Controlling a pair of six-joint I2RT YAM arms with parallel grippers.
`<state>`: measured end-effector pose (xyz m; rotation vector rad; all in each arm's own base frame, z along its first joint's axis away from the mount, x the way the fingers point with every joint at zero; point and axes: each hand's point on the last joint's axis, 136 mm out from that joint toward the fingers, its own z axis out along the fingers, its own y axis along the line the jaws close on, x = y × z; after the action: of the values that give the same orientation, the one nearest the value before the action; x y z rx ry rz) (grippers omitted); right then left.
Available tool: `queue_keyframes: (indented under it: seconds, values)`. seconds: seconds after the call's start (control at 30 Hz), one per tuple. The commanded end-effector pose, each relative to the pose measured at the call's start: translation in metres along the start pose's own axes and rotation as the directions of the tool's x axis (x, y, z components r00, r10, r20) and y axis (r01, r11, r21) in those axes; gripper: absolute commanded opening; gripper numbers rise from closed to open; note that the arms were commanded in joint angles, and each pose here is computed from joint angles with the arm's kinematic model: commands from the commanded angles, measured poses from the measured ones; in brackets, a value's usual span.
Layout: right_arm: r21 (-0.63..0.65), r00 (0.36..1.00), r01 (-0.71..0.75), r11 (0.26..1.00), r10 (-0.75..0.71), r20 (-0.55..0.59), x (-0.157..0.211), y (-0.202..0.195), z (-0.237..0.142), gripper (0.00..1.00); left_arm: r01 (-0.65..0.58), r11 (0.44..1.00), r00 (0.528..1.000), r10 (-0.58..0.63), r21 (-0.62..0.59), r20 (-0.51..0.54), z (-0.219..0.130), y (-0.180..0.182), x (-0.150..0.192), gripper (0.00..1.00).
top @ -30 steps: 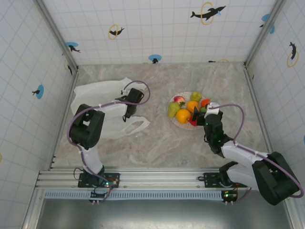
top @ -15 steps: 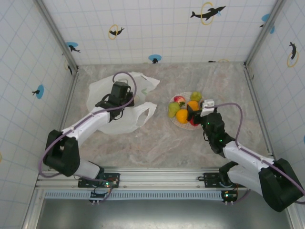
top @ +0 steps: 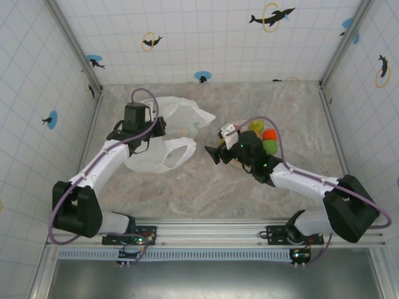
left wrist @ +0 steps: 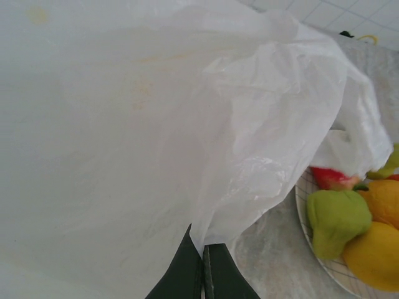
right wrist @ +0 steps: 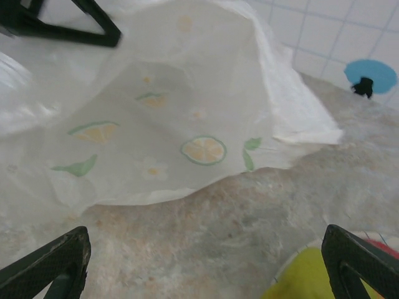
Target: Place the fruits into the plastic bag
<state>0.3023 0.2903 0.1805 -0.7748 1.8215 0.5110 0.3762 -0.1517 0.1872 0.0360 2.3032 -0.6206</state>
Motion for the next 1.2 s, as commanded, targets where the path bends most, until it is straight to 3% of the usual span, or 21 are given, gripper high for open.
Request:
queue_keyframes:
  seconds: [0.0, 0.2, 0.43, 0.8, 1.17]
  values:
    - [0.123, 0.995, -0.026, 0.992, 0.037, -0.089, 0.004, -0.035, -0.003, 0.98, -0.025, 0.992, 0.999, 0.022, 0.120, 0.025, -0.010, -0.027, -0.017, 0.00]
    - [0.301, 0.946, -0.087, 0.950, 0.174, -0.275, 0.039, -0.082, -0.020, 0.97, 0.010, 0.991, 1.000, -0.014, 0.135, 0.026, -0.003, -0.029, -0.022, 0.00]
    - [0.349, 0.876, -0.134, 0.927, 0.276, -0.396, 0.049, -0.077, 0.004, 0.92, 0.032, 0.986, 0.999, -0.038, 0.165, 0.031, 0.001, -0.028, -0.015, 0.00]
    - [0.414, 0.791, -0.126, 0.901, 0.343, -0.506, 0.064, -0.079, 0.053, 0.87, 0.064, 0.983, 0.998, -0.067, 0.173, 0.013, -0.002, -0.018, -0.003, 0.00]
    - [0.430, 0.755, -0.073, 0.900, 0.332, -0.566, 0.079, -0.080, 0.074, 0.86, 0.074, 0.983, 0.996, -0.080, 0.166, 0.030, -0.008, -0.011, -0.006, 0.00]
